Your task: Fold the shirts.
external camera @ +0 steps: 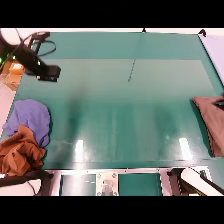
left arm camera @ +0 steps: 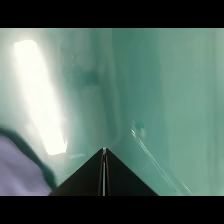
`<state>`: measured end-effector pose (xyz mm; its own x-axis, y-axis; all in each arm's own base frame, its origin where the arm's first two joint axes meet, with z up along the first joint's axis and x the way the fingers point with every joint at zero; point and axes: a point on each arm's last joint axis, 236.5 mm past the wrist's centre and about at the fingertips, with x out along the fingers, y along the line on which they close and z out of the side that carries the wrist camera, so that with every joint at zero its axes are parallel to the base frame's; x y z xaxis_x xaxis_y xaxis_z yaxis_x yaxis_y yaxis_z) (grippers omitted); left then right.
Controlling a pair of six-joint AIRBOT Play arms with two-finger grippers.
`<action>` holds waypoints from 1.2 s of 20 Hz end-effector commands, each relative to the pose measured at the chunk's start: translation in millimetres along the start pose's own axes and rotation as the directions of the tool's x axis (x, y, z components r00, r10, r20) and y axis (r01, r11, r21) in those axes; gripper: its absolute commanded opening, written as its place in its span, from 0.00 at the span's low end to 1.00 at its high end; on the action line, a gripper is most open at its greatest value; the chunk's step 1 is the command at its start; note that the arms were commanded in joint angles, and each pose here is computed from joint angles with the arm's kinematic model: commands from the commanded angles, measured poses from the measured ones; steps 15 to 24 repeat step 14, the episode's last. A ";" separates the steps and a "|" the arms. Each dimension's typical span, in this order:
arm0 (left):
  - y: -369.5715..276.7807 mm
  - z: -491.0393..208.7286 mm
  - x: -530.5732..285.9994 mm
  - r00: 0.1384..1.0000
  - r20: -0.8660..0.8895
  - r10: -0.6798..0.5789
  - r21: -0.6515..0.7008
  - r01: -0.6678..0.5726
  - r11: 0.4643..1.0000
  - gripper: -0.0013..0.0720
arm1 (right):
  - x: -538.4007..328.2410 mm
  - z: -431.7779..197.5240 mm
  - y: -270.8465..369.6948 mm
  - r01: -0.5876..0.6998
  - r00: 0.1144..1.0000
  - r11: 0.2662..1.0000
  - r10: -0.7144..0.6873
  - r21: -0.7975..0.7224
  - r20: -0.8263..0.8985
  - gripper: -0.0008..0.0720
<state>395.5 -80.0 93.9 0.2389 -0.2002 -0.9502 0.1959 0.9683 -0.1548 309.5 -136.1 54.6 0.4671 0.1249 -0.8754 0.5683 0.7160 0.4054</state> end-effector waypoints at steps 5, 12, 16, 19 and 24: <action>-38.0 -141.4 27.0 0.997 -0.054 -0.060 -0.114 0.054 0.992 0.04 | 54.2 -164.5 93.6 -0.167 0.961 0.907 0.063 -0.387 -0.269 0.04; -37.6 -154.9 28.8 0.996 -0.065 -0.061 -0.133 0.052 0.990 0.05 | 52.2 -181.4 104.4 -0.207 0.946 0.890 0.075 -0.406 -0.317 0.04; -37.7 -155.1 28.7 0.996 -0.066 -0.061 -0.133 0.052 0.990 0.05 | 52.2 -181.4 104.4 -0.207 0.946 0.890 0.075 -0.406 -0.317 0.04; -37.7 -155.1 28.7 0.996 -0.066 -0.061 -0.133 0.052 0.990 0.05 | 52.2 -181.4 104.4 -0.207 0.946 0.890 0.075 -0.406 -0.317 0.04; -37.7 -155.1 28.7 0.996 -0.066 -0.061 -0.133 0.052 0.990 0.05 | 52.2 -181.4 104.4 -0.207 0.946 0.890 0.075 -0.406 -0.317 0.04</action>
